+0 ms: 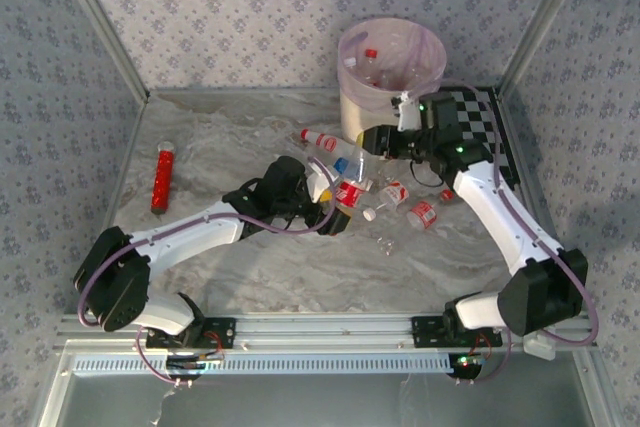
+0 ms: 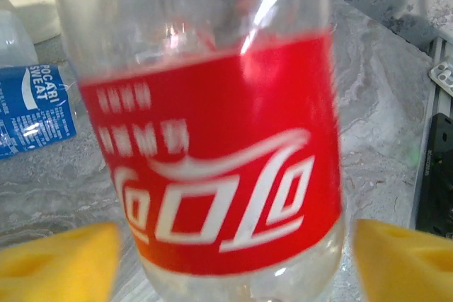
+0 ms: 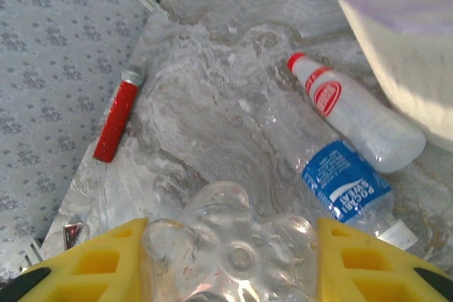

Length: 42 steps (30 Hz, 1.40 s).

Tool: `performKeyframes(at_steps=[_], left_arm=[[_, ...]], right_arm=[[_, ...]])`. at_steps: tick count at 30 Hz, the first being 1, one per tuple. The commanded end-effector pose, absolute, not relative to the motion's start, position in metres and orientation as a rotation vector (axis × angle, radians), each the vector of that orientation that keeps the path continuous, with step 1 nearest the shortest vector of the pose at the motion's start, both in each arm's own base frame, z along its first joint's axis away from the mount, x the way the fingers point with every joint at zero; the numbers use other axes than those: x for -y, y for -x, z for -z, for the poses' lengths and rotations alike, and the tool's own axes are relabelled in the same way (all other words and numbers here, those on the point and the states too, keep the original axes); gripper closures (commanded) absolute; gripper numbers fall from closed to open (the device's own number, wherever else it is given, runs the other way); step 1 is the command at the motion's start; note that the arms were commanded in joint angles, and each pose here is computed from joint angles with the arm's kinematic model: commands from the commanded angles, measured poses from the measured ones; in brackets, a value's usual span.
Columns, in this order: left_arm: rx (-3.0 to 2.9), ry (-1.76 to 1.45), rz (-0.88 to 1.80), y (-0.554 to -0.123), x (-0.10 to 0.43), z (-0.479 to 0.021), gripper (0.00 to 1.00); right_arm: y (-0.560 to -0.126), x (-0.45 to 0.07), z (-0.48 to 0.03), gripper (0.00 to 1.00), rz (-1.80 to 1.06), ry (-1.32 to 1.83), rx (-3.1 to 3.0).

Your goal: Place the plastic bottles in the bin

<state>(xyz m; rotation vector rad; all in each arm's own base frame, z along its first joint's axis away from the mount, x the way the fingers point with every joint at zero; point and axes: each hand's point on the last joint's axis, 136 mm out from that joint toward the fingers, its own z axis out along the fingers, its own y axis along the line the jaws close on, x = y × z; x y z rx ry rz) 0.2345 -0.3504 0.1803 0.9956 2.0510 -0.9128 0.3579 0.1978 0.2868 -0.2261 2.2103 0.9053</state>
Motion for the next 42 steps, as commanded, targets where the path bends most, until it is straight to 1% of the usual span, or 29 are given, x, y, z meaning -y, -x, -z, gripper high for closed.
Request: performKeyframes(at_steps=[1,5,12,15,18,23,27,29,32,37,39,42], left_arm=[[-1.993,-0.992,0.898,-0.234,0.349,-0.2,0.0],[-2.005,-0.968,0.882,-0.235,0.343,-0.194,0.0],[-2.036,-0.897,0.849,-0.24,0.333,-0.186,0.0],[-2.046,-0.867,0.846,-0.241,0.33,-0.186,0.0],[-2.057,-0.831,0.85,-0.242,0.327,-0.184,0.0],[-2.138,-0.735,0.76,-0.254,0.316,-0.171,0.0],[-2.207,-0.692,0.705,-0.261,0.313,-0.158,0.0],[-2.224,-0.685,0.707,-0.262,0.314,-0.155,0.0],[-2.231,-0.684,0.717,-0.264,0.318,-0.155,0.0],[-2.237,-0.682,0.722,-0.264,0.32,-0.153,0.0],[-2.243,-0.686,0.722,-0.263,0.32,-0.152,0.0],[-2.251,-0.686,0.714,-0.263,0.319,-0.151,0.0]], right_arm=[[-0.355,-0.188,-0.352,0.7,-0.846,0.296,-2.07],[-0.349,-0.166,-0.414,0.73,-0.727,0.317,-1.939],[-0.352,-0.104,-0.527,0.87,-0.491,0.192,-1.61],[-0.364,-0.083,-0.553,0.91,-0.427,0.132,-1.52],[-0.382,-0.068,-0.567,0.92,-0.377,0.081,-1.469],[-0.417,-0.053,-0.568,0.92,-0.268,0.018,-1.476],[-0.452,-0.046,-0.559,0.93,-0.192,0.0,-1.487],[-0.467,-0.049,-0.552,0.93,-0.184,0.009,-1.513],[-0.489,-0.068,-0.536,0.93,-0.192,0.079,-1.578],[-0.518,-0.106,-0.485,0.92,-0.159,0.231,-1.744],[-0.529,-0.115,-0.452,0.9,-0.102,0.268,-1.853],[-0.538,-0.131,-0.406,0.9,-0.038,0.328,-1.981]])
